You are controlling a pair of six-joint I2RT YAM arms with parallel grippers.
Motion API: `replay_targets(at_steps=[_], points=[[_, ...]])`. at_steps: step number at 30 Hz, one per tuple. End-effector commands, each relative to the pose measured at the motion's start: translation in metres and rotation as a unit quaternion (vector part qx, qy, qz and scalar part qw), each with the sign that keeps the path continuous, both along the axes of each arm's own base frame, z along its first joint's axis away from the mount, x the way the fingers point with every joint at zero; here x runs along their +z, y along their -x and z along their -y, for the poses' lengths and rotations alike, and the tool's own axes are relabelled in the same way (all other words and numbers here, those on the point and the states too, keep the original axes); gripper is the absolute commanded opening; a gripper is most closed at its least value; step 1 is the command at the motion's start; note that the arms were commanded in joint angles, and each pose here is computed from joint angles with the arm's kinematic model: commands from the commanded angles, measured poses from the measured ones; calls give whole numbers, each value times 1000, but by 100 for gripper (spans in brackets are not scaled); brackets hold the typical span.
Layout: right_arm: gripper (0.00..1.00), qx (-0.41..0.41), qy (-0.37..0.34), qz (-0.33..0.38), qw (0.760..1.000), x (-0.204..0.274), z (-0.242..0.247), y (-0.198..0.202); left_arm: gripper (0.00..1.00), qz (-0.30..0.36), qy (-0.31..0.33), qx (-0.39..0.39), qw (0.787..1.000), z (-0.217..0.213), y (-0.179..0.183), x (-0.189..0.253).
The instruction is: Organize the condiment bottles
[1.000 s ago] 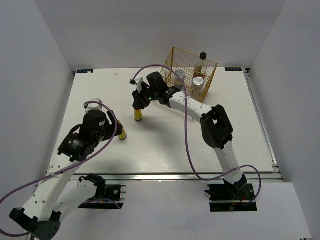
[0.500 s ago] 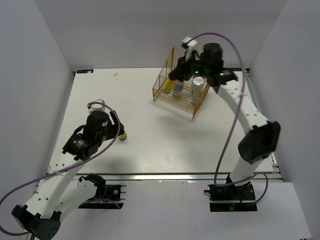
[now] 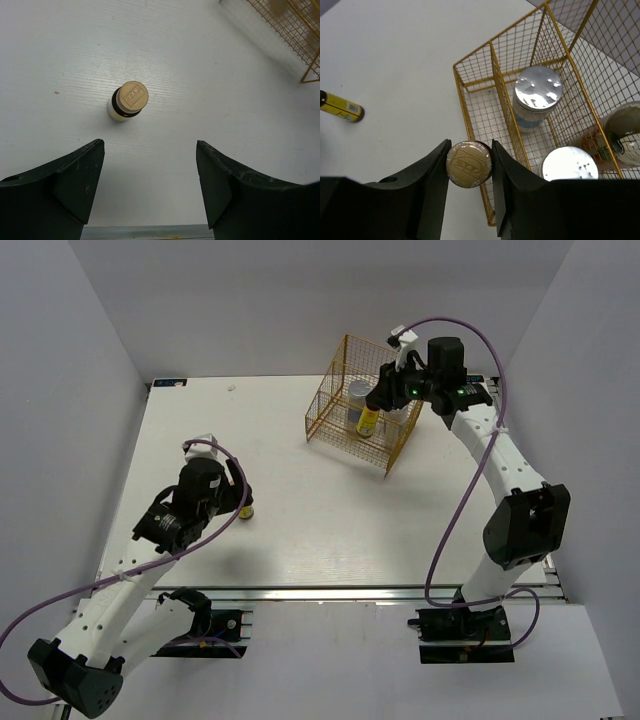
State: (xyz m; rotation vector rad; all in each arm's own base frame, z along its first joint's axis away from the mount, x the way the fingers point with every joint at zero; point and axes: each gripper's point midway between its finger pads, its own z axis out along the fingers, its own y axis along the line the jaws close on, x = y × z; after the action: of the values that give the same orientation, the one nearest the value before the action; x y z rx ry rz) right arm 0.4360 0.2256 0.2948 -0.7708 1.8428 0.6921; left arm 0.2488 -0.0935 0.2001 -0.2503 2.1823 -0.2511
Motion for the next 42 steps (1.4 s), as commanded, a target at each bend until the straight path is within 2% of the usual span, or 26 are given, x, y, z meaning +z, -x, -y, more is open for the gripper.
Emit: replay_targets(at_steps=[1, 12, 22, 26, 27, 29, 30, 32, 37, 42], points=[[0, -13, 6, 62, 998, 21, 7, -17, 84, 13, 4, -8, 1000, 3, -2, 3], [0, -35, 45, 60, 997, -16, 13, -44, 84, 10, 8, -1, 1000, 1, 0, -3], [0, -35, 81, 35, 995, -72, 15, -39, 84, 13, -8, 2, 1000, 0, -7, -8], [18, -33, 90, 30, 995, -83, 14, -36, 84, 11, -11, 0, 1000, 2, -11, -11], [26, -33, 93, 27, 995, -87, 14, -35, 84, 10, -11, -1, 1000, 2, -11, -11], [35, -33, 95, 25, 995, -88, 13, -35, 84, 11, -11, 0, 1000, 3, -12, -11], [45, -32, 96, 24, 995, -89, 13, -34, 84, 11, -12, 1, 1000, 2, -13, -11], [58, -32, 97, 22, 995, -91, 13, -33, 84, 9, -14, 3, 1000, 1, -12, -14], [68, -29, 105, 21, 994, -90, 15, -30, 86, 8, -21, 9, 1000, -2, -13, -17], [70, -26, 99, 38, 994, -69, 16, -22, 87, 6, -36, 18, 999, -5, -19, -17]])
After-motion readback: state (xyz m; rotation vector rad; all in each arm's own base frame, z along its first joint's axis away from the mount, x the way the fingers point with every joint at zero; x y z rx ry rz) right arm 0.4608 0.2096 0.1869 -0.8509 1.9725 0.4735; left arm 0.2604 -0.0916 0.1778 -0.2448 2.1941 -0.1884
